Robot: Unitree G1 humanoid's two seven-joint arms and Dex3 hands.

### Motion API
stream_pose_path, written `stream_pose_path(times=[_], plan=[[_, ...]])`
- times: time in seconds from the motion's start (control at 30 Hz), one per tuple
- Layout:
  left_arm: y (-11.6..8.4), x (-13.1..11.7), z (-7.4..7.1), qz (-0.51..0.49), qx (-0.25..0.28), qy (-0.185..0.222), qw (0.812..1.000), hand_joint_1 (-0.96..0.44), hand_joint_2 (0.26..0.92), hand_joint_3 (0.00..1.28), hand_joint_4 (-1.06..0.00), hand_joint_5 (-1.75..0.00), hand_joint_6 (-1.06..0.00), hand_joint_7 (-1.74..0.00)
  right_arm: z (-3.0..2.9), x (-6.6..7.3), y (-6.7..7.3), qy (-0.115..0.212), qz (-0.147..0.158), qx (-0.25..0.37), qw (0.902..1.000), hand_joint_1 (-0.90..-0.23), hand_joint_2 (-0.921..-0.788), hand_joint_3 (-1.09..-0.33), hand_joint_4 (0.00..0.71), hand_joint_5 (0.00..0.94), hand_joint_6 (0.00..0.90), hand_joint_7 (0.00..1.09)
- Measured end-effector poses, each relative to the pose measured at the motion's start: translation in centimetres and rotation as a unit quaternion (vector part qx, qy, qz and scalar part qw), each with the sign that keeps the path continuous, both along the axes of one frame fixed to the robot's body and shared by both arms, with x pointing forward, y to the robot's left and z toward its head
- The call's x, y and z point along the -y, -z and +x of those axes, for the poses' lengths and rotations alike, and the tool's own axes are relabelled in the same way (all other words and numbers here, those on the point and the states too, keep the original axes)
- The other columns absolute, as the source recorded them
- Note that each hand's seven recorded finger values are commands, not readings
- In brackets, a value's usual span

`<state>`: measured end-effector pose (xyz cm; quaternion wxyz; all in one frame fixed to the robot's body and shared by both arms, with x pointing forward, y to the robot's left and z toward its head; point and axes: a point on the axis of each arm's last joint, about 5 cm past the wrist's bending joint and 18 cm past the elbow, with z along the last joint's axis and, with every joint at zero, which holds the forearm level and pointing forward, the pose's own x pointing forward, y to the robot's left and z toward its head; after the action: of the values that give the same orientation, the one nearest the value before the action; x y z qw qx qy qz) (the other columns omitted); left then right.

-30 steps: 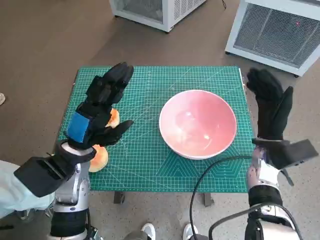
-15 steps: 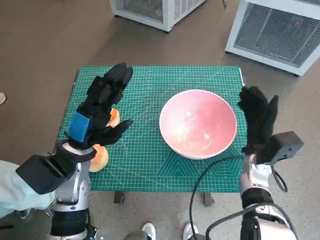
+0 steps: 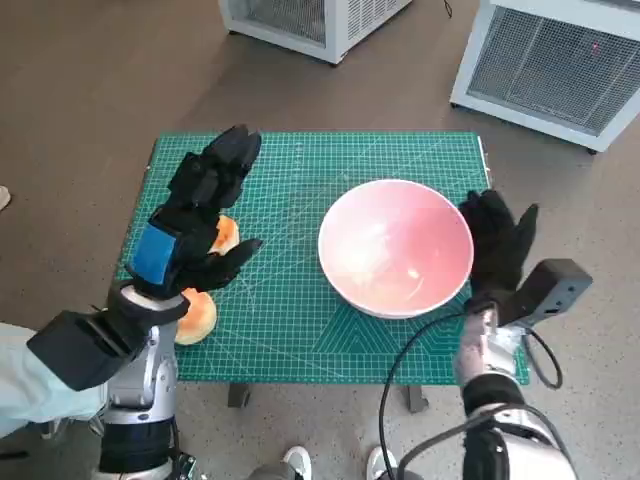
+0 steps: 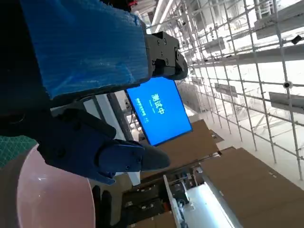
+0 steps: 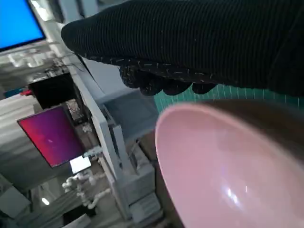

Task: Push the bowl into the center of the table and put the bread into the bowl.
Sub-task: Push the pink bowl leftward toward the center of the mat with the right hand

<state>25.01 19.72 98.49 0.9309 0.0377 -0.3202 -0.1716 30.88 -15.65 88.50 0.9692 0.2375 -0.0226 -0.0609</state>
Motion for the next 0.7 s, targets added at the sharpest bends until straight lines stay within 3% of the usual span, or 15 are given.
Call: stream_pose_path(times=[0.7], plan=[[-0.4, -1.0, -1.4, 0.008, 0.003, -0.027, 1.000, -0.63, 0.921, 0.34, -0.21, 0.00, -0.14, -0.36, 1.70, -4.4, -2.5, -0.050, 0.040, 0.002, 0.9979, -0.534, -0.921, -0.903, 0.273, 0.014, 0.212, 0.52]])
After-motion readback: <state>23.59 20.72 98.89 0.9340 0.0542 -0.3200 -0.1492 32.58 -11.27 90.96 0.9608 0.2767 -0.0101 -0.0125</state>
